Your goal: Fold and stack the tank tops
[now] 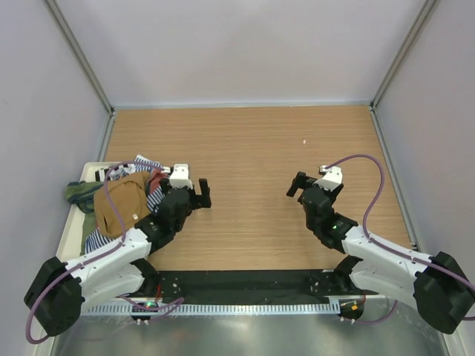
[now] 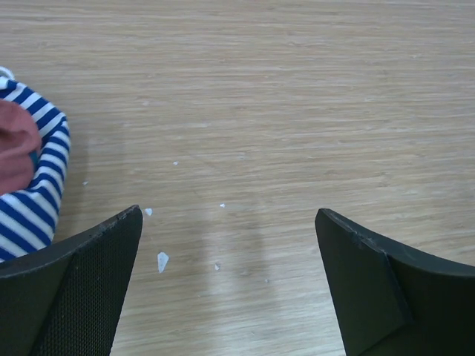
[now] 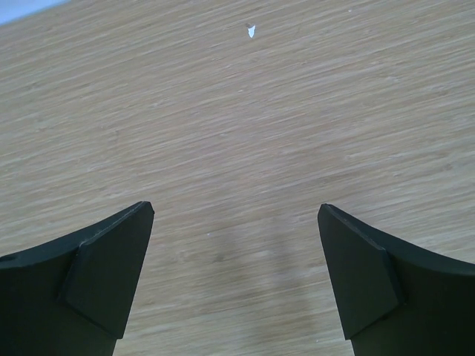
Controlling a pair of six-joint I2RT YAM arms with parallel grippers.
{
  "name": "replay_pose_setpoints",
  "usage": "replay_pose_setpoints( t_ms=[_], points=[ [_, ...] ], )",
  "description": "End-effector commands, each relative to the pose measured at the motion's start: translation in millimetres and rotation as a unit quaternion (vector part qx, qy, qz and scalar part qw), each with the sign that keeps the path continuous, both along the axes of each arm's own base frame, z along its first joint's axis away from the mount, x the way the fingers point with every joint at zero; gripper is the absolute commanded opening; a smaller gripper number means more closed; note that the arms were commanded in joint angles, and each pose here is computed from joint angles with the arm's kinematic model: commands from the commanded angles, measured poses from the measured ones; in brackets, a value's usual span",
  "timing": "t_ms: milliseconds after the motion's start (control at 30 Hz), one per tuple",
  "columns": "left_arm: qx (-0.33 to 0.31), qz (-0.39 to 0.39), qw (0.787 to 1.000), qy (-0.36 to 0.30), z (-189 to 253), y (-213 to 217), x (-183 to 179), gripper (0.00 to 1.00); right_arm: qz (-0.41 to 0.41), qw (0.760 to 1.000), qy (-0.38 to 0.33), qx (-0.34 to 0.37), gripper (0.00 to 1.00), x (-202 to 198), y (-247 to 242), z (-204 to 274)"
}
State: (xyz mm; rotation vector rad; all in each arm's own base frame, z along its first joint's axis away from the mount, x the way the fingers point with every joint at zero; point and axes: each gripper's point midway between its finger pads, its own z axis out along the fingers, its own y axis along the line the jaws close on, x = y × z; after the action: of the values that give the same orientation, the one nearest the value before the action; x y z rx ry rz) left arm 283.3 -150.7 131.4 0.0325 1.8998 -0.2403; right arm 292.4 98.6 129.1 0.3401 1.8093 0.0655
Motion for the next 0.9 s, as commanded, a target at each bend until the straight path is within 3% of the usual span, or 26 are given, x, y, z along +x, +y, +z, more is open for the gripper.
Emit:
replay_pose_setpoints(
  t_ms=[0, 67, 100, 133, 167, 200, 267, 433, 533, 700, 800, 867],
  points=[
    [-0.013, 0.065, 0.998, -0.024, 26.6, 13.0, 12.5, 0.99, -0.037, 0.998, -0.039, 0.035, 1.0, 5.8, -6.0, 24.3],
    [-0.018, 0.135, 0.99, 0.023, 13.4, 33.3, 4.2, 0.99, -0.034, 0.998, -0.041, 0.036, 1.0, 5.7, -4.9, 25.1],
    [-0.02, 0.182, 0.983, 0.013, 29.9, 45.3, 7.7, 0.97, -0.031, 0.998, -0.041, 0.036, 0.99, 6.0, -3.9, 25.1],
    [0.022, 0.214, 0.975, 0.049, 17.5, 64.7, -6.1, 0.96, -0.031, 0.998, -0.041, 0.036, 1.0, 6.0, -4.0, 25.1],
    [-0.011, 0.26, 0.965, 0.04, 34.0, 72.1, -4.8, 0.95, -0.032, 0.998, -0.04, 0.035, 1.0, 6.1, -4.1, 25.1],
    [0.03, 0.287, 0.955, 0.064, 27.2, 91.3, -17.0, 0.93, -0.033, 0.998, -0.04, 0.034, 1.0, 6.1, -4.9, 24.8],
    [0.007, 0.338, 0.938, 0.073, 33.8, 112.9, -19.8, 0.89, -0.034, 0.998, -0.038, 0.032, 1.0, 6.3, -5.0, 24.1],
    [-0.047, 0.406, 0.907, 0.104, 26.4, 166.3, -29.2, 0.8, -0.035, 0.998, -0.034, 0.028, 1.0, 7.0, -4.8, 23.1],
    [-0.048, 0.441, 0.888, 0.12, 18.2, 192.2, -34.5, 0.78, -0.035, 0.998, -0.033, 0.026, 1.0, 7.1, -4.6, 22.7],
    [-0.053, 0.444, 0.881, 0.156, -0.2, 193.5, -23.4, 0.77, -0.036, 0.998, -0.033, 0.027, 1.0, 7.2, -4.5, 23.1],
    [-0.034, 0.447, 0.876, 0.181, -10.8, 194.7, -19.2, 0.65, -0.038, 0.998, -0.032, 0.025, 1.0, 6.7, -6.0, 22.6],
    [-0.028, 0.447, 0.875, 0.187, -11.5, 194.9, -18.0, 0.43, -0.038, 0.998, -0.033, 0.026, 1.0, 6.3, -6.0, 22.4]
  ],
)
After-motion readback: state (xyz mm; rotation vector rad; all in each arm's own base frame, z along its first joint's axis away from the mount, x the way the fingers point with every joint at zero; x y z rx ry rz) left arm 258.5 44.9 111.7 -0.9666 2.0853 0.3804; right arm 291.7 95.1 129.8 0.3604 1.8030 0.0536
